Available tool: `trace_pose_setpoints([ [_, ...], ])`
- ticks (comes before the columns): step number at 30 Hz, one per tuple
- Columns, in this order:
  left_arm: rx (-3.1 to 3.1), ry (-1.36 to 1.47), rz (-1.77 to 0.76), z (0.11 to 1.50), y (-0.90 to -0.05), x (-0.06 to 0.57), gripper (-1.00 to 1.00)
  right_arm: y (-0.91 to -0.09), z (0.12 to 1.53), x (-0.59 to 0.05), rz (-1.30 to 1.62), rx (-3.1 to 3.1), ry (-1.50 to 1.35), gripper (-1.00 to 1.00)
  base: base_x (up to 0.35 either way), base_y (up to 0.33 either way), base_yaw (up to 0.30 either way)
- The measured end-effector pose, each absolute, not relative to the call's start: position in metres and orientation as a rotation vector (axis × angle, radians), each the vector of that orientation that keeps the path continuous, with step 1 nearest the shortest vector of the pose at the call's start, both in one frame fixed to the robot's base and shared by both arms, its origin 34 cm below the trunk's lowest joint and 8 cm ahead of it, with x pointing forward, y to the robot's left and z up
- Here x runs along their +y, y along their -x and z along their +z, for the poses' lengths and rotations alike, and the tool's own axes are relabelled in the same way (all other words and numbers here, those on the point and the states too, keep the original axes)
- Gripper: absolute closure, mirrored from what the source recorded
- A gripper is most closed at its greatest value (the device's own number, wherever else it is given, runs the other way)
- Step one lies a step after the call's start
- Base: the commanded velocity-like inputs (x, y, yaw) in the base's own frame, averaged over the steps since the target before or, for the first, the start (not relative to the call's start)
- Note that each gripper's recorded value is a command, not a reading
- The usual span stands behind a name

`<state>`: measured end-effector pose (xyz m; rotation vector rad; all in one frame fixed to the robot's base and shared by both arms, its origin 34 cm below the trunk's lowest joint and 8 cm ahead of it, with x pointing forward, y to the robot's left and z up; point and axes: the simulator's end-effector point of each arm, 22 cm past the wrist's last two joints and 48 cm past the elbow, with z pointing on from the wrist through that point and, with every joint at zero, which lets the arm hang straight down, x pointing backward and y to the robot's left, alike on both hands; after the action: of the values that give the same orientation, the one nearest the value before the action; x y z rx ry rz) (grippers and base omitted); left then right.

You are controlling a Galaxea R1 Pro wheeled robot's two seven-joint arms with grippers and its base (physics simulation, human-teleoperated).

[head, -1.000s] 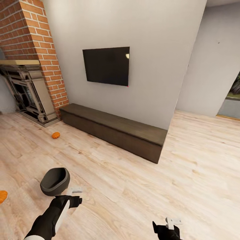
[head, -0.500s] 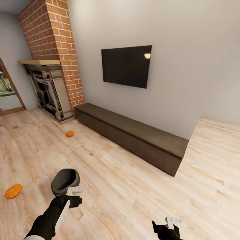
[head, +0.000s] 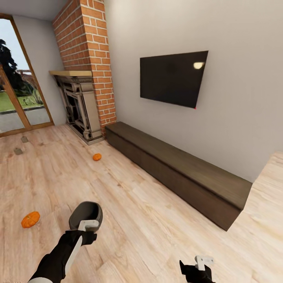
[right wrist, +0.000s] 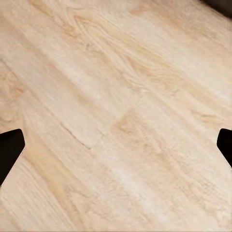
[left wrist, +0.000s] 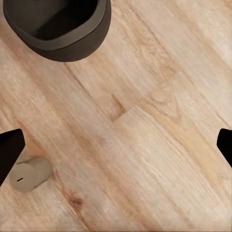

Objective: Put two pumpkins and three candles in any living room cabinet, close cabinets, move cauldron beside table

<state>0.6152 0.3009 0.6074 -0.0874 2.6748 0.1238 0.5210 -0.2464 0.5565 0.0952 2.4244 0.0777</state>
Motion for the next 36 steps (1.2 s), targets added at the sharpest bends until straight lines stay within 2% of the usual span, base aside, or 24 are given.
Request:
trace_pose_setpoints([
  [13, 2.675, 0.086, 0.125, 0.6074, -0.6151, 0.3009, -1.0, -0.5206, 0.5561, -0.2466, 0.077, 2.426, -0.095, -1.0, 0.269, -0.179, 0.29],
  [19, 2.675, 0.085, 0.129, 0.6075, -0.6152, 0.3022, -1.0, -0.5207, 0.5561, -0.2462, 0.077, 2.425, -0.094, -1.0, 0.231, -0.045, 0.29],
  [36, 2.665, 0.096, 0.128, 0.6106, -0.6183, 0.3041, -1.0, -0.5205, 0.5558, -0.2464, 0.077, 2.425, -0.094, -1.0, 0.013, -0.001, 0.29],
])
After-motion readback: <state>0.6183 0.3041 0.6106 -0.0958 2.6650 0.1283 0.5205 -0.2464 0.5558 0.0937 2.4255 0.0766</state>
